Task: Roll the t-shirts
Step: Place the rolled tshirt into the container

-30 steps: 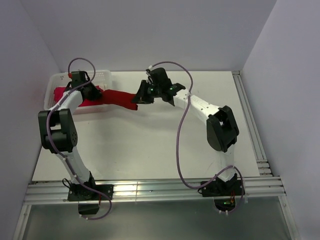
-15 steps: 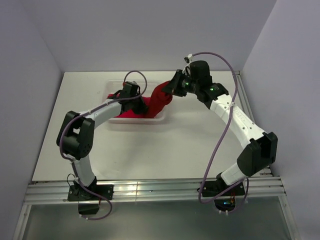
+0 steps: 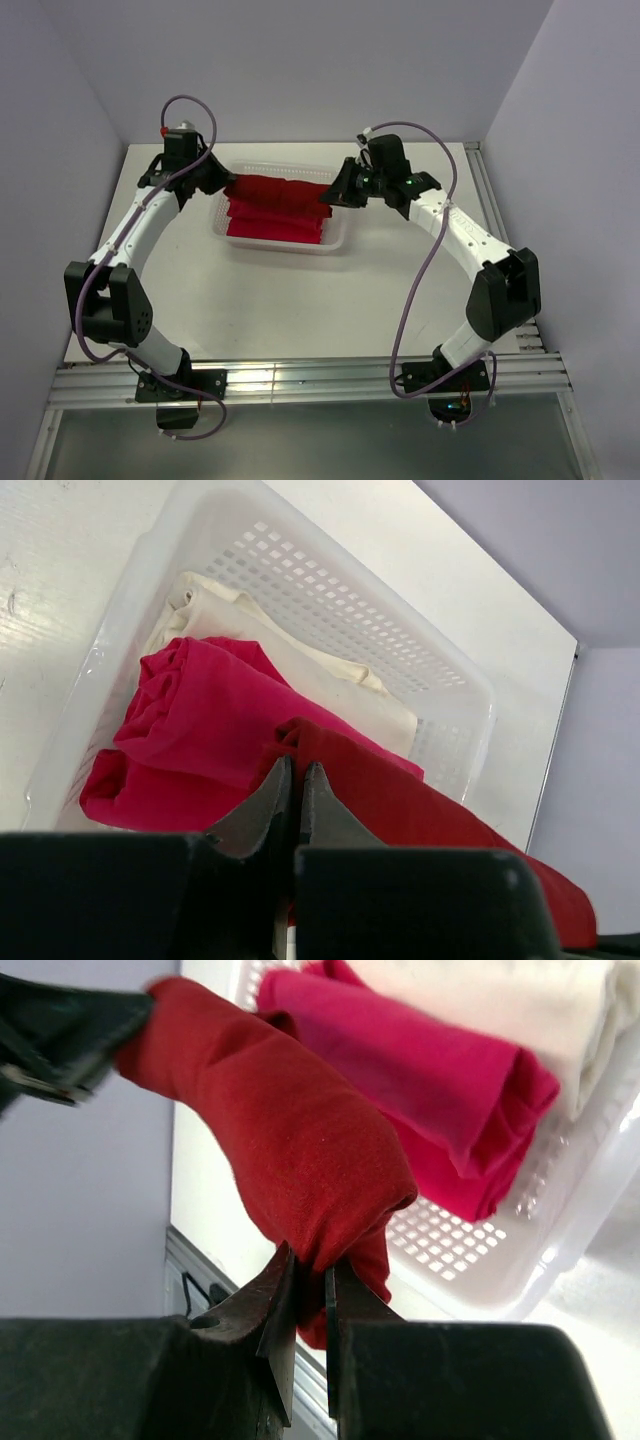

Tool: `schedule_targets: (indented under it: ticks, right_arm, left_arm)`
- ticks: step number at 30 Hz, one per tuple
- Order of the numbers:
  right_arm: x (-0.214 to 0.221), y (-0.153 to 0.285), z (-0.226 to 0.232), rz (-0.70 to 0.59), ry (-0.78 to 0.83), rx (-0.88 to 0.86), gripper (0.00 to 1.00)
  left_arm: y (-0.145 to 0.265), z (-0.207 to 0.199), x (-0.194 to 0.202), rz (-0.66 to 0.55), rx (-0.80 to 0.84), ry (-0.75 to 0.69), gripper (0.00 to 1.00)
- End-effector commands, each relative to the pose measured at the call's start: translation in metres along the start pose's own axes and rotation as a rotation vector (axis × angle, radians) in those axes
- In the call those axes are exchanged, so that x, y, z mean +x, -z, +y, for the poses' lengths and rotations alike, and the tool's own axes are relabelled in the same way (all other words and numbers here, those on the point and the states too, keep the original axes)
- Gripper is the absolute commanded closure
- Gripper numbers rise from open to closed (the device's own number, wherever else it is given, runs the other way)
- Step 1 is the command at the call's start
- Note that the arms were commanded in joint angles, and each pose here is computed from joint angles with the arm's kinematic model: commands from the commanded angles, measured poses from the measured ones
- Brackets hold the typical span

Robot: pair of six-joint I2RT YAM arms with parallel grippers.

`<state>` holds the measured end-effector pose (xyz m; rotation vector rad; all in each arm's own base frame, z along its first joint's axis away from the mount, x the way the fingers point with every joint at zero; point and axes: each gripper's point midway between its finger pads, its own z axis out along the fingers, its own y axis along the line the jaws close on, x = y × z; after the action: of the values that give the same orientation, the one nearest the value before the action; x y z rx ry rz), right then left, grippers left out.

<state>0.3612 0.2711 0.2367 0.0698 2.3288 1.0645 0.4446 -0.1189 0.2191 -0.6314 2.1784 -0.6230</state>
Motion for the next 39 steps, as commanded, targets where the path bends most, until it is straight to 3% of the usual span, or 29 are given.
schedule_targets:
  ticks: [1,9,16,23,29,35,39]
  right_arm:
    - [0.011,-0.01,-0.003,0.039,0.001,-0.03,1.0]
    - [0.04,-0.038,-0.036,0.13,-0.036,0.006,1.0]
    - [0.057,-0.062,-0.06,0.18,-0.052,0.033,1.0]
    - [0.069,-0.082,-0.066,0.238,-0.036,0.068,1.0]
    - [0.078,-0.085,-0.07,0.258,-0.017,0.118,1.0]
    - [0.071,-0.077,-0.064,0.247,0.01,0.123,1.0]
    - [0.073,-0.072,-0.063,0.249,0.02,0.125,0.82]
  left_arm:
    - [-0.002,0.006,0.0,0.019,0.036,-0.057,1.0]
    - [-0.015,0.033,0.012,0.031,0.012,-0.076,1.0]
    - [-0.04,0.06,0.049,0.093,0.019,-0.046,1.0]
    - [-0.055,0.085,0.057,0.108,-0.063,-0.081,1.0]
    - [-0.056,0.082,0.047,0.089,-0.072,-0.11,0.99]
    - [-0.044,0.081,0.041,0.064,-0.084,-0.122,0.84]
    - [-0.036,0.08,0.04,0.055,-0.083,-0.125,0.69]
